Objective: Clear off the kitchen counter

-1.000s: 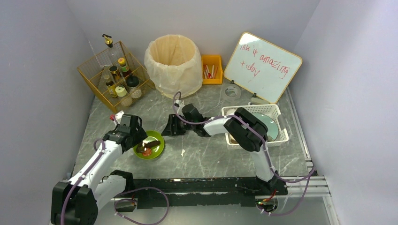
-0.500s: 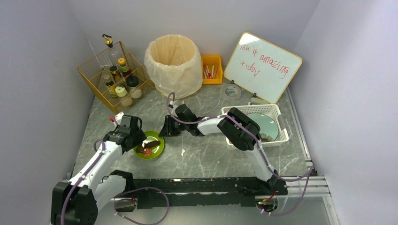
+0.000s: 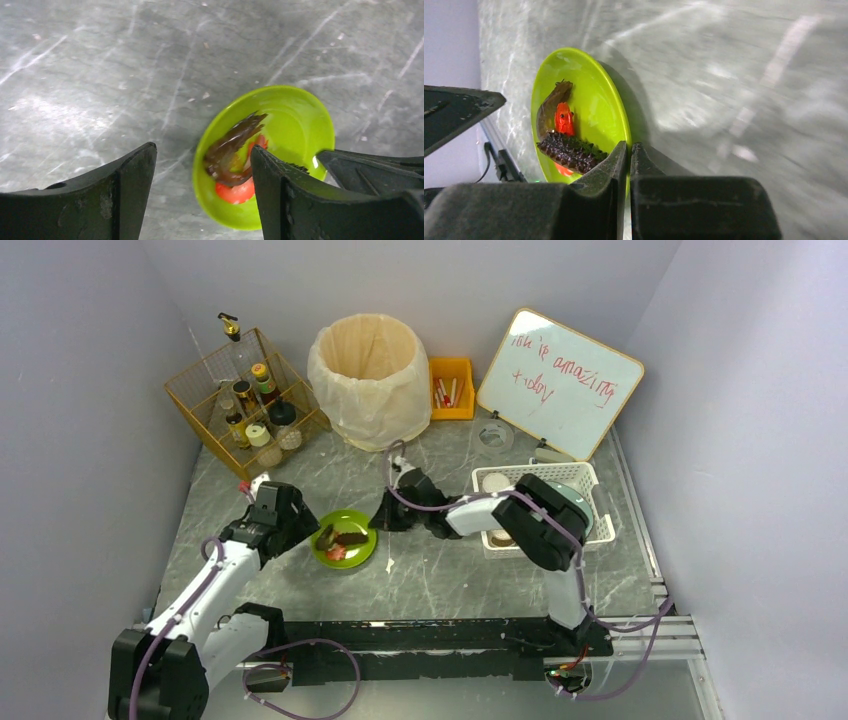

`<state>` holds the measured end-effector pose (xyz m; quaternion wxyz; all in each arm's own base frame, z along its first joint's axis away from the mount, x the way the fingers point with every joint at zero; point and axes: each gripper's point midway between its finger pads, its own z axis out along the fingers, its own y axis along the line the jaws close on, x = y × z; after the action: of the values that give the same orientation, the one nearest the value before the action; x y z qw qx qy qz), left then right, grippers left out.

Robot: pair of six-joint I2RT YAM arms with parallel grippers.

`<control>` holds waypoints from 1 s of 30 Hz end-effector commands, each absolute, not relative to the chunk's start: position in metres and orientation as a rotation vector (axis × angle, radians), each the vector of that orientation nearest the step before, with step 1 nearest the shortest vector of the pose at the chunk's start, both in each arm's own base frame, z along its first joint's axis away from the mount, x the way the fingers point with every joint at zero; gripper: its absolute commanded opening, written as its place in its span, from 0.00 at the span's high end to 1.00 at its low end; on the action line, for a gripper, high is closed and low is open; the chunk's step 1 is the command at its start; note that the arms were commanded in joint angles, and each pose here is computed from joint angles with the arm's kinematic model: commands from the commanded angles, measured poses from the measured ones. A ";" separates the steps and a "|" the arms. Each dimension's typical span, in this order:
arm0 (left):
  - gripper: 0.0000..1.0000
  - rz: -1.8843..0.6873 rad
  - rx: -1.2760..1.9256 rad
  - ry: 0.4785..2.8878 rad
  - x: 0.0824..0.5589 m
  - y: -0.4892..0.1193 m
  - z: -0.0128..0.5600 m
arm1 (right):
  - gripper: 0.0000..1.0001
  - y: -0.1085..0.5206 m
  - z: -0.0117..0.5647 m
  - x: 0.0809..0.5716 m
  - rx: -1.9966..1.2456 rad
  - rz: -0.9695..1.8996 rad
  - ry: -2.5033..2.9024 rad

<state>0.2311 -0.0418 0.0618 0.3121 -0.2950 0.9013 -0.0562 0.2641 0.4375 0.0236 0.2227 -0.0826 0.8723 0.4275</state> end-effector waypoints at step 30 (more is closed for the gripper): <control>0.53 -0.776 -0.284 2.342 0.254 -0.171 0.040 | 0.93 0.301 0.048 0.316 0.111 0.878 2.281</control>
<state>0.2454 -0.1810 0.0453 0.3091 -0.0682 0.8932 -0.3195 0.3070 0.3001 0.0255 0.3112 0.0428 0.8934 0.3211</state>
